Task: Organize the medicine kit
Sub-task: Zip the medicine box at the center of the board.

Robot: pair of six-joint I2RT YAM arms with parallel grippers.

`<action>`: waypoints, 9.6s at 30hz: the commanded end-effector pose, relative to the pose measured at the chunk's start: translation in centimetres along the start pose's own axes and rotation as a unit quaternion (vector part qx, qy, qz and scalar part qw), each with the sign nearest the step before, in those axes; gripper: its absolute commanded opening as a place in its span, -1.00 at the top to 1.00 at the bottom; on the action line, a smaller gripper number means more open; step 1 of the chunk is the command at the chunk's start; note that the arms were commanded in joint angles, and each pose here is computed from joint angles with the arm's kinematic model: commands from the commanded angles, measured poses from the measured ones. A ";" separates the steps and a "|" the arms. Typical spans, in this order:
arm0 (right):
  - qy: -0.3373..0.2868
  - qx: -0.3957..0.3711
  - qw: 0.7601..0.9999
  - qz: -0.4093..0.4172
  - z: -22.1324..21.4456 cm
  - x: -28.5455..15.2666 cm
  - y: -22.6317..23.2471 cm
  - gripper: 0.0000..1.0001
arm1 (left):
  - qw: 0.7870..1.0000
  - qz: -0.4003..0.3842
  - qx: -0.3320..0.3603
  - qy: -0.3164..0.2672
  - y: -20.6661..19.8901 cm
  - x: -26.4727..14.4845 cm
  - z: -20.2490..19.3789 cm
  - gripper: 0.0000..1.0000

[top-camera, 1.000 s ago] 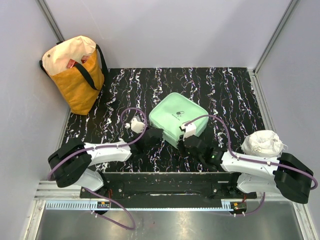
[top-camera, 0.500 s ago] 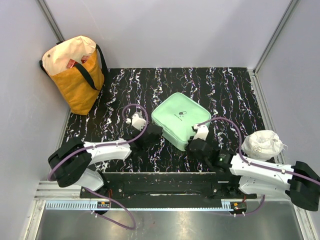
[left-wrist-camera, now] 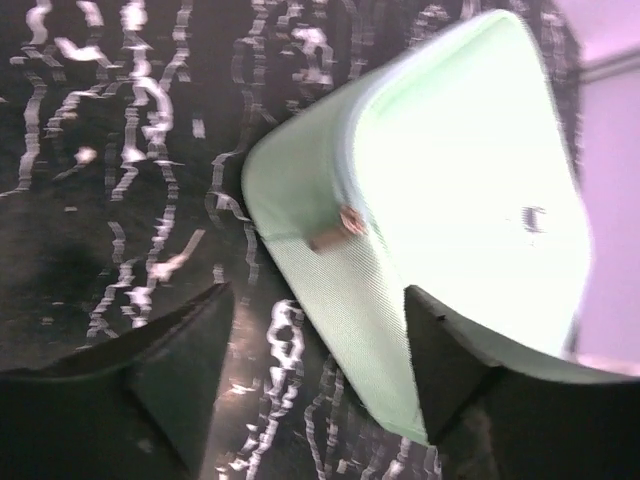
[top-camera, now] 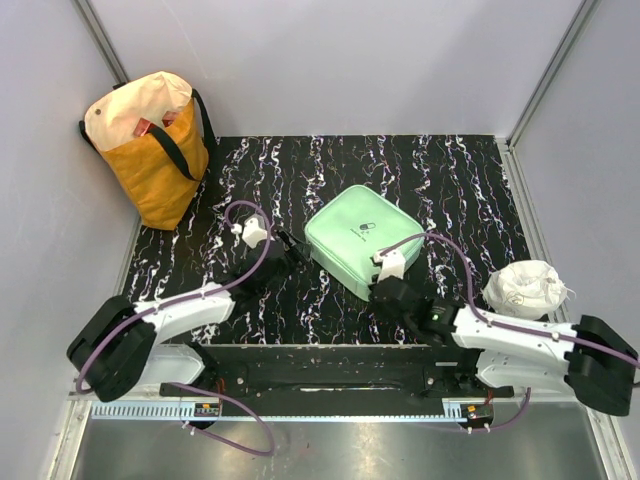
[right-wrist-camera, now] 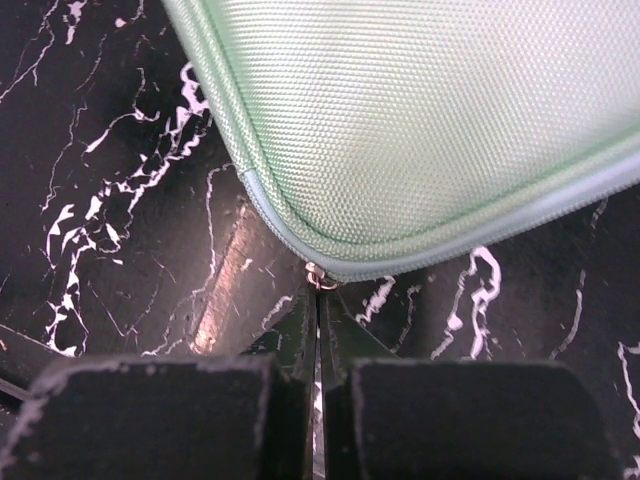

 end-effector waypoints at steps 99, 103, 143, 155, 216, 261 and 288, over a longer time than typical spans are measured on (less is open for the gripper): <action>-0.028 0.045 0.998 0.034 1.9 -1.5 2.5 1.00 | 0.935 -0.248 0.111 0.228 -12.8 5.2 -8.6 -0.54; -0.029 0.044 0.998 0.039 2.0 -1.4 2.7 1.00 | 0.941 -0.184 0.168 0.228 -11.9 5.7 -9.8 -0.40; -0.069 0.129 0.986 0.079 -0.1 -3.4 0.5 1.00 | 0.938 -0.211 0.246 0.121 -15.5 4.3 1.9 -0.16; -0.095 0.097 0.989 0.066 1.1 -3.2 0.1 1.00 | 0.898 -0.232 0.284 0.244 -21.5 11.8 0.0 -0.35; -0.039 0.123 0.990 -0.050 1.5 -3.3 -1.5 1.00 | 0.929 -0.198 0.190 0.249 -7.2 8.8 -4.4 1.00; -0.124 0.092 0.983 0.096 3.3 -1.7 3.0 1.00 | 0.837 -0.252 0.295 0.387 -11.7 6.7 -13.9 0.36; -0.043 0.192 0.963 -0.186 0.7 -5.3 -6.0 1.00 | 0.793 0.046 0.395 0.462 10.9 5.1 -17.1 0.65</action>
Point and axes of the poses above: each gripper's point midway between its finger pads, its own x axis out along the fingers, its own y axis along the line the jaws close on, z = x × y, the point moved 2 cm from there along -x, back along the fingers, and after that the axes turned 1 degree about -x, right-handed, at the moved point
